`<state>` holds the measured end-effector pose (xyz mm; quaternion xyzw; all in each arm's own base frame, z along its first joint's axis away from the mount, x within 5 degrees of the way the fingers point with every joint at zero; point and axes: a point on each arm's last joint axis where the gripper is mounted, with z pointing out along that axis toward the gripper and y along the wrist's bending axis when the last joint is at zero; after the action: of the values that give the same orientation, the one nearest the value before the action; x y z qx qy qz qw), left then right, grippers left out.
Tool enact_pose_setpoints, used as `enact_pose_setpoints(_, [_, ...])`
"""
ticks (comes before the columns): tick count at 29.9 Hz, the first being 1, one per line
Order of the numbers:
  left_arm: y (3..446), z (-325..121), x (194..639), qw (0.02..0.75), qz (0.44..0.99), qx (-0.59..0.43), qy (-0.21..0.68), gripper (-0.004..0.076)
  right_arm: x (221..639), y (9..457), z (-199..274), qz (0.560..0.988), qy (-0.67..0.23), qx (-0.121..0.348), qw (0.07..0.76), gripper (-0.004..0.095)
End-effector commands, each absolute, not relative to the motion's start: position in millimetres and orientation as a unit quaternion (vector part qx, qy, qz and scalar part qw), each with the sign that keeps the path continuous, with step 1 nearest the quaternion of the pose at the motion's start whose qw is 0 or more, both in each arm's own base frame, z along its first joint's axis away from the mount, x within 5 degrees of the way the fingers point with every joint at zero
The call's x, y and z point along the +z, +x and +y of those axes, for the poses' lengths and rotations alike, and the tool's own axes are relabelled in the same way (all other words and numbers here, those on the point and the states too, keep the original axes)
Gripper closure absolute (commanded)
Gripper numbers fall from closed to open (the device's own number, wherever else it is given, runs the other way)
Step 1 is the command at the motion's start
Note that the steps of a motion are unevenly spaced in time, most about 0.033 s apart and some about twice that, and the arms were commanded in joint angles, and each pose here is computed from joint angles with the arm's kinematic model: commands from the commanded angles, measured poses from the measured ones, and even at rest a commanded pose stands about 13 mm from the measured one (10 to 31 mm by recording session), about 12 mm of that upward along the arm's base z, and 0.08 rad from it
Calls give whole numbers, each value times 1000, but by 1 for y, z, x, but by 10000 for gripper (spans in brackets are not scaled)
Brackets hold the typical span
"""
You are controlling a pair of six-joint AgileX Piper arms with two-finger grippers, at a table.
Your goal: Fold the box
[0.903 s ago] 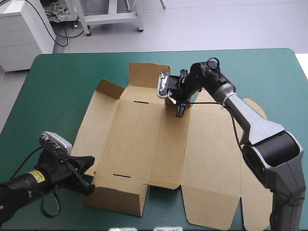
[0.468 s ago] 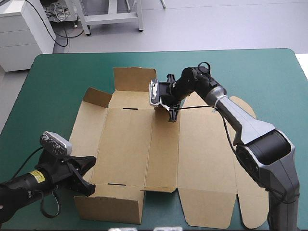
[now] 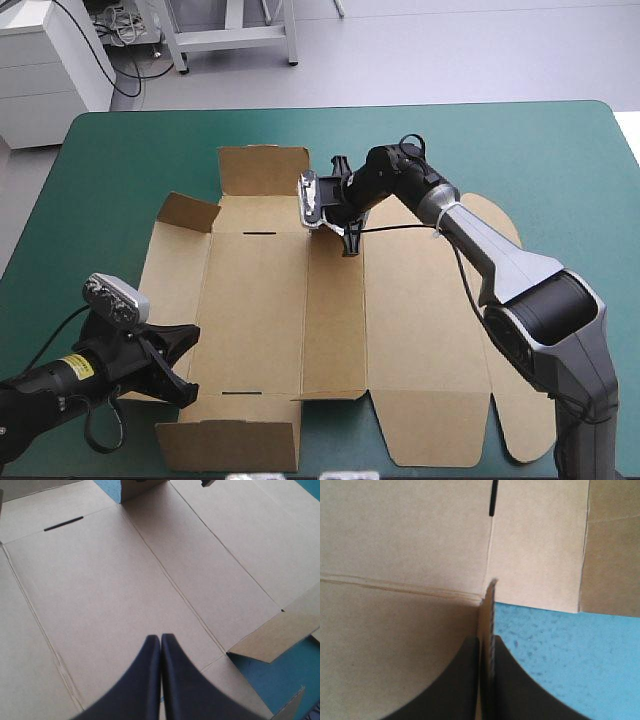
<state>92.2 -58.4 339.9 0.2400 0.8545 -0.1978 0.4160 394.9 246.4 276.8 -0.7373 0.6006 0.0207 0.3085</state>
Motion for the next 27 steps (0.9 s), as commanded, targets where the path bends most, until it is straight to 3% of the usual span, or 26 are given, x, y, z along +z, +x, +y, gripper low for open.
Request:
enact_pose_setpoints(1, [94,-60,355,452,835,-215,227,732,319,390,243,584,-722,2,370,638])
enact_pose_setpoints(5, [94,-60,355,455,832,-209,239,732,320,390,243,594,-712,5,373,310])
enact_pose_setpoints(7, [94,-60,355,455,832,-208,239,732,322,390,243,610,-697,12,376,244])
enact_pose_setpoints(13, [94,-60,355,456,832,-205,240,732,343,383,235,649,-653,10,390,273])
enact_pose_setpoints(24, [95,-59,355,459,832,-202,239,732,428,336,203,684,-566,6,460,280])
enact_pose_setpoints(27, [95,-59,355,459,832,-196,241,732,441,326,188,723,-520,-11,455,280])
